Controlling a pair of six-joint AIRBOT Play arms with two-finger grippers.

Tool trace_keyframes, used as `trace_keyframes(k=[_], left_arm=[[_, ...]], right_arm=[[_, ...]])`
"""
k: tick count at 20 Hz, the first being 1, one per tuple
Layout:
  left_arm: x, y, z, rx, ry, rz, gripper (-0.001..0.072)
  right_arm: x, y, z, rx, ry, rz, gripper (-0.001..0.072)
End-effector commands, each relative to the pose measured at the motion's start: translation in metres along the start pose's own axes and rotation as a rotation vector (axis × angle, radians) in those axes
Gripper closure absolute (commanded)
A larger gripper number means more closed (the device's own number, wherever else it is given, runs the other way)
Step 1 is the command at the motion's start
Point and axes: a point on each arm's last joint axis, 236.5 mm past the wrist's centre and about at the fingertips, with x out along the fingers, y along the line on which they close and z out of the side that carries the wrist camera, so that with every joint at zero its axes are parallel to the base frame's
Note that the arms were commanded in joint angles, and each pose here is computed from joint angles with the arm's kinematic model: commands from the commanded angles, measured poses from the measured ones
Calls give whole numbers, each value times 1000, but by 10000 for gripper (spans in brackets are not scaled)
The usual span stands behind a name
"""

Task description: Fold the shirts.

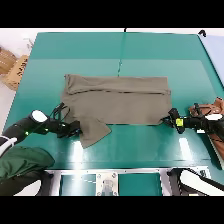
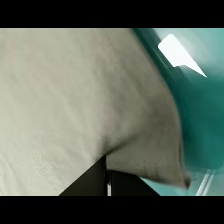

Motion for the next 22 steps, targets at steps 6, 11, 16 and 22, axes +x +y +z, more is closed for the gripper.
trace_keyframes(k=[6,11,16,22], left_arm=[[-82,-41,-41,251,117,34,679],[-124,-56,-45,307,39,62,679],[-139,-86,18,394,-156,43,678],[-117,-112,122,460,-218,52,678]], right_arm=[[-41,-8,-10,-103,95,-67,695],[-72,0,-17,-143,37,-84,695],[-87,38,10,-201,-65,-24,695],[-81,101,68,-297,-157,24,694]])
